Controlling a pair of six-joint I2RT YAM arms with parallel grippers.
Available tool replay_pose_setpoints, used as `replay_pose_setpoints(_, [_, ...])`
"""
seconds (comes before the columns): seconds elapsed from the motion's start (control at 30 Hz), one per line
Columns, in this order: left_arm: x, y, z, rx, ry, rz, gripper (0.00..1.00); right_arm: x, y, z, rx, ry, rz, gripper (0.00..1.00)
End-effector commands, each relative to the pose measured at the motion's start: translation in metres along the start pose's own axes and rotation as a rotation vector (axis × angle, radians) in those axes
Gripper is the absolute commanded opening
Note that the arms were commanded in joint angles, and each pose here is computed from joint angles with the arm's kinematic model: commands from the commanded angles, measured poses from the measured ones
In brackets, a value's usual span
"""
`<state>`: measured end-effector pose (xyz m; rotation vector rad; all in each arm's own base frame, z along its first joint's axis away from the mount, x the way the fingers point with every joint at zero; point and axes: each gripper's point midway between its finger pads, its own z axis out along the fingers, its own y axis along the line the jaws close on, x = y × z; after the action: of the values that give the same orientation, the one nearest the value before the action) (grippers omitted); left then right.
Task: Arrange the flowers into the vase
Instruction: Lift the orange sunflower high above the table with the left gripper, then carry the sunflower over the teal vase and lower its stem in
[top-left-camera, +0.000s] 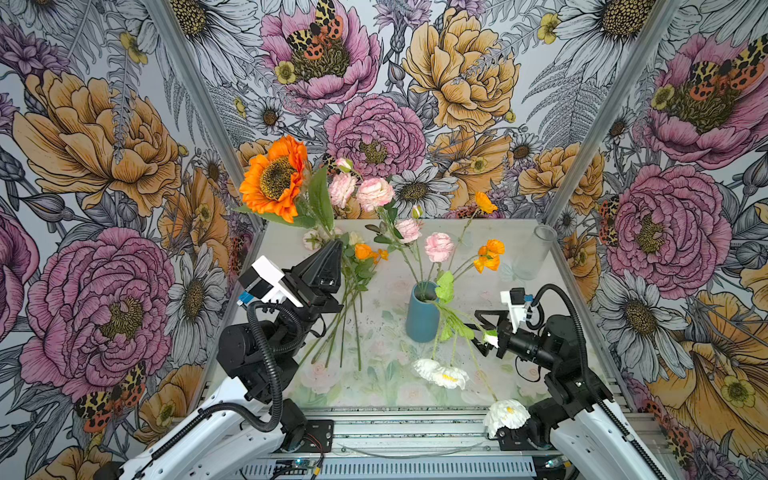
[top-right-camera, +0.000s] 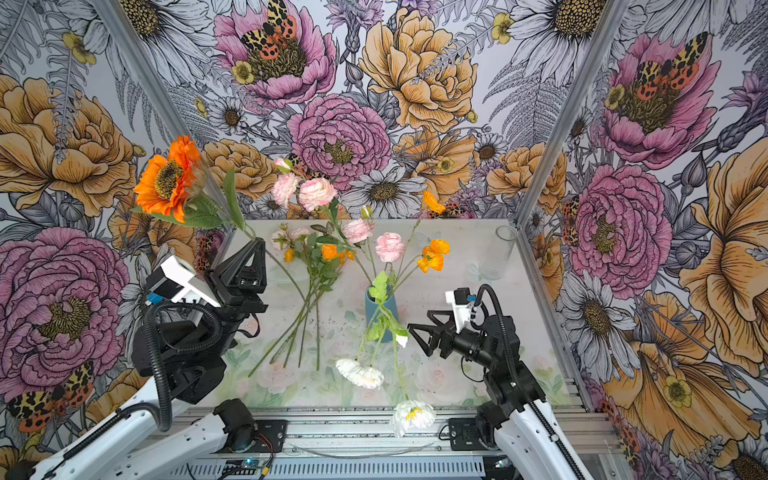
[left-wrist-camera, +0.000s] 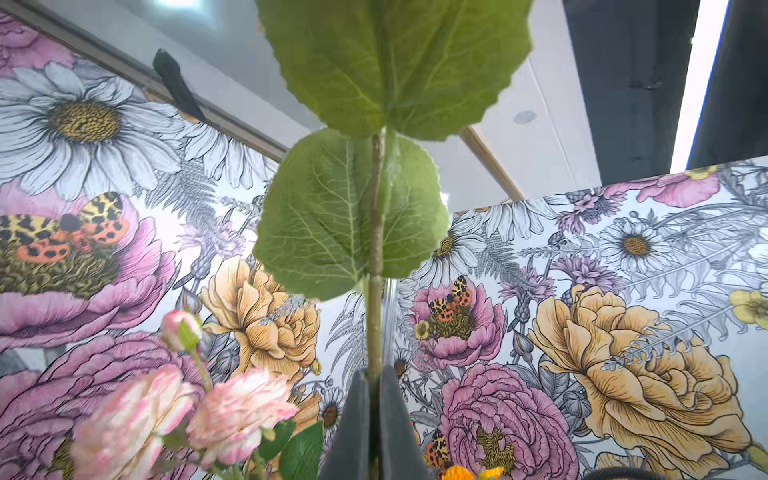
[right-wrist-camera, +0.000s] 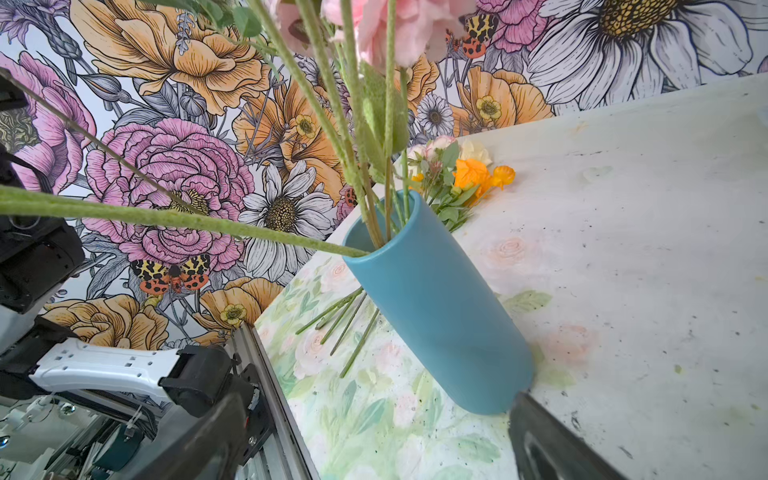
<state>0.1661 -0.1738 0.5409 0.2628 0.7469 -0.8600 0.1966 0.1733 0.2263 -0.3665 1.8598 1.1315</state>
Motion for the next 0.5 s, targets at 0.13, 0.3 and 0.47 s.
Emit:
replay_pose_setpoints(0.13, [0.0, -0.044, 0.027, 0.142, -0.167, 0.116, 0.0, -0.007, 0.01, -0.003, -0.038, -0.013, -0.057, 1.0])
replay_pose_setpoints(0.3, [0.018, -0.047, 0.044, 0.135, -0.217, 0.106, 0.0, -0.006, 0.013, -0.003, -0.052, -0.009, -0.067, 1.0])
replay_pose_setpoints(0.47, [0.037, -0.039, 0.05, 0.074, -0.262, 0.031, 0.0, -0.008, 0.016, -0.002, -0.065, -0.005, -0.079, 0.99])
